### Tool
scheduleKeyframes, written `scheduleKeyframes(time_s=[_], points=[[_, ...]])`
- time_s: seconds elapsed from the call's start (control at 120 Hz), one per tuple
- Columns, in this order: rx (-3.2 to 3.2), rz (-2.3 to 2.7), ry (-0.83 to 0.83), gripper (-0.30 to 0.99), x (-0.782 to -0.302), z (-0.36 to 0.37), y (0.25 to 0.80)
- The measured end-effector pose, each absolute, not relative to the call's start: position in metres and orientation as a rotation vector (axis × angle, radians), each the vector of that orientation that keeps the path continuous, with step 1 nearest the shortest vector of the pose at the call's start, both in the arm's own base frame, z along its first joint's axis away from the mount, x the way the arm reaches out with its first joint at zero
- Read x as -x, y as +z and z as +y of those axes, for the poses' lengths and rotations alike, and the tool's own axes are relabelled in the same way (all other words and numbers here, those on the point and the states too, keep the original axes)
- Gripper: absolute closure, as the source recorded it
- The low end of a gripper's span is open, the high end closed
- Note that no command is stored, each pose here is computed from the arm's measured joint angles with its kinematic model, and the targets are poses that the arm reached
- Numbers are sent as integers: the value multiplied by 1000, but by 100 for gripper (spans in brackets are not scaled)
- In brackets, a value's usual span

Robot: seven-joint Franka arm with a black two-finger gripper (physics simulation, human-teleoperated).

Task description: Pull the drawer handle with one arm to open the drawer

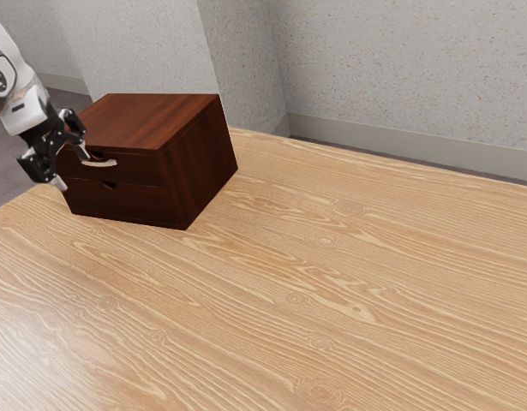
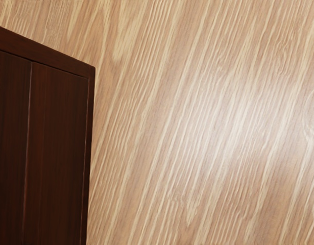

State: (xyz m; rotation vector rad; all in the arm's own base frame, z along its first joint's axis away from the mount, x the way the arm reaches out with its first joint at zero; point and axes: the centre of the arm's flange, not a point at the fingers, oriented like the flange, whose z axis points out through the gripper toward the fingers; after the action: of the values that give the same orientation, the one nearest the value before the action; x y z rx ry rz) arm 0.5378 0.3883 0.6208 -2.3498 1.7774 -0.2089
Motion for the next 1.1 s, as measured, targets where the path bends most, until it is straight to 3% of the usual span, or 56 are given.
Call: scheduleKeyframes(time_s=[0.15, 0.292, 1.1], points=[[2244, 1827, -263, 31, -539, 402, 620], [2172, 1849, -362, 38, -544, 421, 615], [1968, 1931, -526, 46, -550, 460, 582]])
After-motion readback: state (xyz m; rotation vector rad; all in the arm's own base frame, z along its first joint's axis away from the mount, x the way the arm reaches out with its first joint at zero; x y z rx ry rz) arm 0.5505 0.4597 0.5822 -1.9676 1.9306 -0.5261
